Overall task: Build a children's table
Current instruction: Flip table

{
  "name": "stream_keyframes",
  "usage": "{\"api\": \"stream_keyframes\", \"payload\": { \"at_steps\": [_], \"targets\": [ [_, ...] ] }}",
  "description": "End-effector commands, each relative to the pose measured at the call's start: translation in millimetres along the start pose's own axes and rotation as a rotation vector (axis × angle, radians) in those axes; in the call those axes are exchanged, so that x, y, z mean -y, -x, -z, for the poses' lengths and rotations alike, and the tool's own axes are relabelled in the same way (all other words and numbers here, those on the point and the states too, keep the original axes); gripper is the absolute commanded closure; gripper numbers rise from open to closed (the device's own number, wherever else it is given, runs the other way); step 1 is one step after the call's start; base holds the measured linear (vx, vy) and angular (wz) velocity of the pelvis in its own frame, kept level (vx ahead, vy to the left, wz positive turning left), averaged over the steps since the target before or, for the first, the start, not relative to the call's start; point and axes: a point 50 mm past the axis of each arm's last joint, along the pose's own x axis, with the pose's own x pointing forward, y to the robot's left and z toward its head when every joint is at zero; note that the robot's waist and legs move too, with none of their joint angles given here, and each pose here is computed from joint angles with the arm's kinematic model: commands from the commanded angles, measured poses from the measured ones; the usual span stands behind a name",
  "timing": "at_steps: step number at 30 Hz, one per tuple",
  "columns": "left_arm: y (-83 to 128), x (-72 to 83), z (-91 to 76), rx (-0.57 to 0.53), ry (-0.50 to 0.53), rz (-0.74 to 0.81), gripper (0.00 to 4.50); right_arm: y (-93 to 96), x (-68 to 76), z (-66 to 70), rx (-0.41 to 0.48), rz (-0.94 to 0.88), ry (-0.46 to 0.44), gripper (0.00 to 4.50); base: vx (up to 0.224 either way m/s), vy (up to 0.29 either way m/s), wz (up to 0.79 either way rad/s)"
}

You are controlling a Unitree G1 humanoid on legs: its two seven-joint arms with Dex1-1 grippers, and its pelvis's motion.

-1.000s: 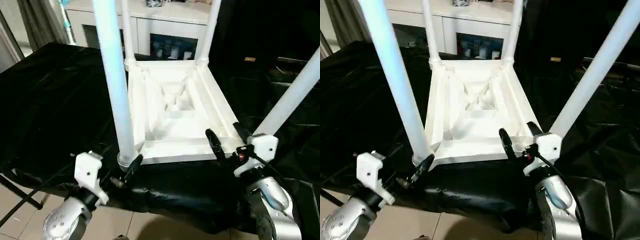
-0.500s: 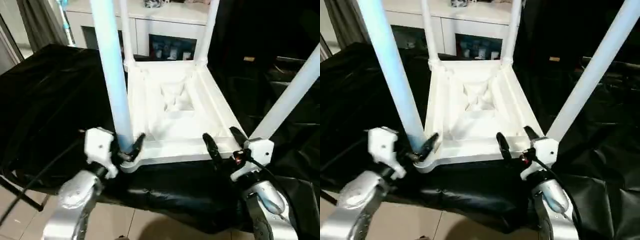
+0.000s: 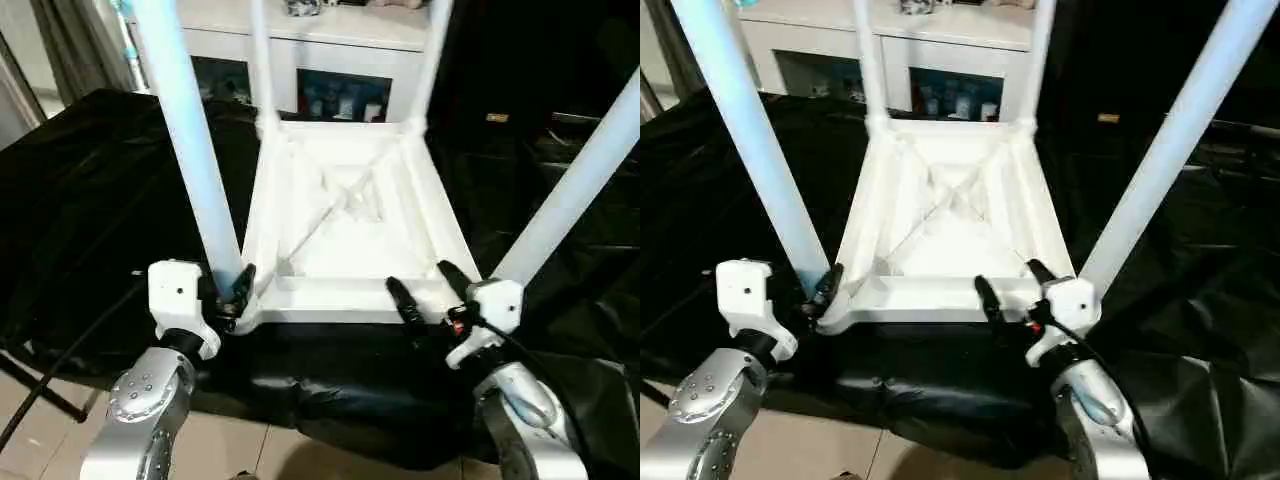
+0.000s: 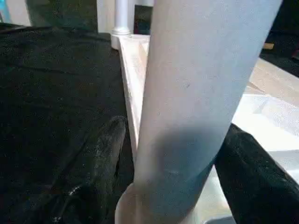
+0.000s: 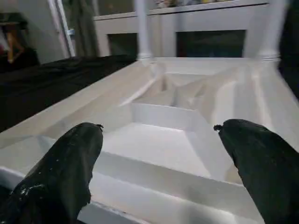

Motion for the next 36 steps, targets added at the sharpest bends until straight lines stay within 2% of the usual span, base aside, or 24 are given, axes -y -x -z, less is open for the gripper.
{"api": "stream_keyframes", "payload": {
  "at_steps": [1,3,7,9,11,17,23,25,27,28,31,36],
  "targets": [
    [-1,5.4,-1.7,-0.012,0.005,0.018,1.62,-3.7,-0.6,-3.5,0.005,-0.011,-0.012,0.0,0.0,0.0,0.0],
    [-4,7.3,-2.6,-0.015,0.013,0.024,1.66,-6.3,-2.7,-3.8,0.001,-0.038,-0.002,0.0,0.0,0.0,0.0],
    [-7,8.1,-1.2,-0.023,0.02,0.038,2.06,-7.5,-5.9,-2.4,-0.011,-0.073,0.01,0.0,0.0,0.0,0.0],
    [-10,9.7,1.1,-0.044,0.016,0.061,2.1,-6.9,-8.3,-0.2,-0.026,-0.103,-0.007,0.0,0.0,0.0,0.0],
    [-14,13.0,2.4,-0.061,0.01,0.1,2.33,-6.7,-10.4,1.4,-0.041,-0.141,-0.014,0.0,0.0,0.0,0.0],
    [-28,10.8,3.9,-0.087,-0.037,0.092,2.42,-7.5,-8.1,-0.6,-0.063,-0.213,-0.016,0.0,0.0,0.0,0.0],
    [-40,16.6,0.8,-0.077,-0.014,0.106,2.44,-10.0,-6.8,-9.0,-0.072,-0.282,-0.048,0.0,0.0,0.0,0.0],
    [-42,20.5,-1.4,-0.052,0.033,0.119,2.44,-8.5,-7.7,-9.3,-0.076,-0.288,-0.071,0.0,0.0,0.0,0.0],
    [-40,28.3,-7.0,0.043,0.203,0.157,2.44,-4.8,-11.7,-7.1,-0.083,-0.285,-0.103,0.0,0.0,0.0,0.0],
    [-40,28.3,-7.0,0.043,0.203,0.157,2.44,-4.8,-11.7,-7.1,-0.083,-0.285,-0.103,0.0,0.0,0.0,0.0],
    [-34,33.0,-10.5,0.146,0.392,0.201,2.44,-2.0,-16.8,-4.5,-0.096,-0.297,-0.107,0.0,0.0,0.0,0.0],
    [-29,34.2,-7.9,0.17,0.439,0.224,2.44,-1.7,-15.2,-1.1,-0.103,-0.252,-0.15,0.0,0.0,0.0,0.0]
  ]
}}
